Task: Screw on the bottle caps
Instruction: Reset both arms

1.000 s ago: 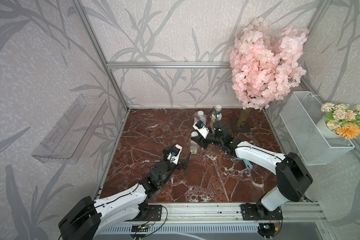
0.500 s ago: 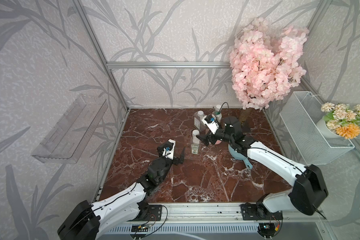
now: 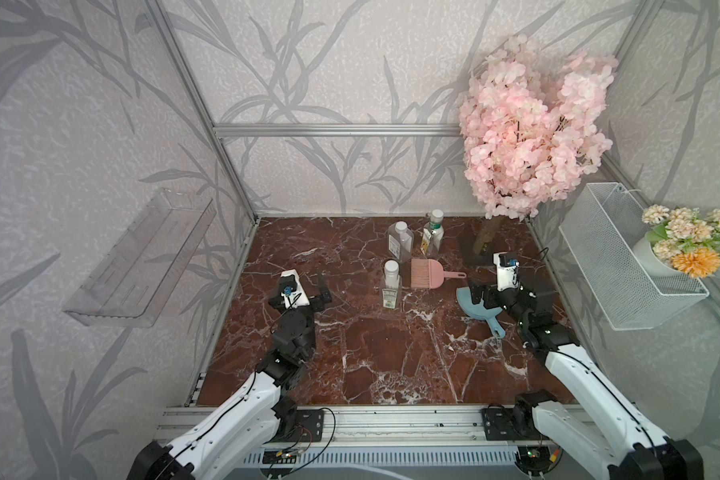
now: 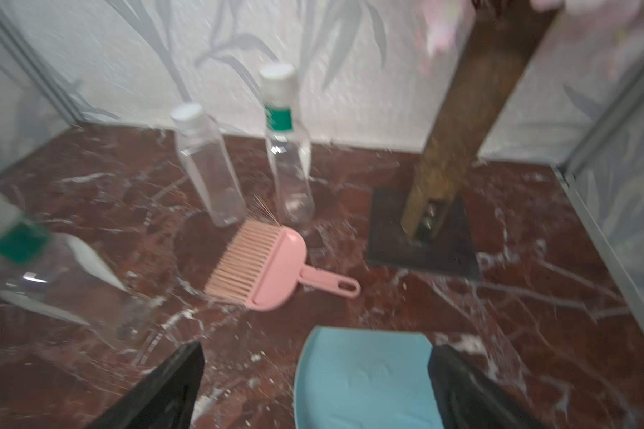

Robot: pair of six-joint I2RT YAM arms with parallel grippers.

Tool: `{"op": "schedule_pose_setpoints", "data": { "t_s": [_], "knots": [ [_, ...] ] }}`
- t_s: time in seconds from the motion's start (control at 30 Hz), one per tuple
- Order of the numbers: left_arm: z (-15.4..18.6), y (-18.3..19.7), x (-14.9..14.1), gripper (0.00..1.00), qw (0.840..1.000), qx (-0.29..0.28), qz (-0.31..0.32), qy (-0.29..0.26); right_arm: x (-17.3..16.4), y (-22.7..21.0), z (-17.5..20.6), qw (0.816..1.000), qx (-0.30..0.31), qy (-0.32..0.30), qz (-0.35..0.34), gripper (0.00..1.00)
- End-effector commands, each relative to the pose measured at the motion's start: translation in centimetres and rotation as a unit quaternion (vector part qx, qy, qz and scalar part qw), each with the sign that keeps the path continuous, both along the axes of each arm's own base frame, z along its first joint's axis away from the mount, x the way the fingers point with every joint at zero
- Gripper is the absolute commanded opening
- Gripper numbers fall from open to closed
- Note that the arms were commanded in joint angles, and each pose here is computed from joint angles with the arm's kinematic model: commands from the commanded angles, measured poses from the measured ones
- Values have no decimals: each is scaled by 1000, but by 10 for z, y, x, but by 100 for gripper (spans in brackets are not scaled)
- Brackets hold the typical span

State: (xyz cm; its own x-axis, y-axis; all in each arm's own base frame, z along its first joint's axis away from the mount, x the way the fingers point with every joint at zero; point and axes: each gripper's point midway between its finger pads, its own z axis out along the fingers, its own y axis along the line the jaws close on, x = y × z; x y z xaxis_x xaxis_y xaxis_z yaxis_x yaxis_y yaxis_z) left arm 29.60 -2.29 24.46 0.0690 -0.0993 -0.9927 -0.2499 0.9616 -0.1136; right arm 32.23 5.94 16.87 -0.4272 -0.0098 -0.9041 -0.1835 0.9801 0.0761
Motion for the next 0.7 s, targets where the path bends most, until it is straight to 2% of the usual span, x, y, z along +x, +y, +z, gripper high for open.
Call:
{"op": "schedule_pose_setpoints", "data": {
  "t_s": [0.0, 0.27, 0.37, 0.43, 0.53, 0.67],
  "knots": [
    [-6, 31, -6, 100, 997, -14, 69, -8, 11, -28, 0, 996, 7, -53, -70, 99],
    [-30, 48, 5, 100, 995, 12, 95, 25, 37, -36, -31, 992, 24, -101, -76, 99],
    [-38, 48, 8, 100, 996, 12, 85, 24, 49, -34, -43, 993, 50, -85, -61, 99],
    [-43, 45, 9, 100, 997, 18, 67, 20, 49, -34, -47, 996, 52, -50, -53, 99],
    [-50, 44, 12, 100, 998, 24, 59, 30, 46, -26, -43, 994, 62, -85, -27, 99],
    [-61, 44, 15, 100, 997, 28, 54, 42, 35, -23, -40, 993, 58, -99, -12, 99]
  ]
}}
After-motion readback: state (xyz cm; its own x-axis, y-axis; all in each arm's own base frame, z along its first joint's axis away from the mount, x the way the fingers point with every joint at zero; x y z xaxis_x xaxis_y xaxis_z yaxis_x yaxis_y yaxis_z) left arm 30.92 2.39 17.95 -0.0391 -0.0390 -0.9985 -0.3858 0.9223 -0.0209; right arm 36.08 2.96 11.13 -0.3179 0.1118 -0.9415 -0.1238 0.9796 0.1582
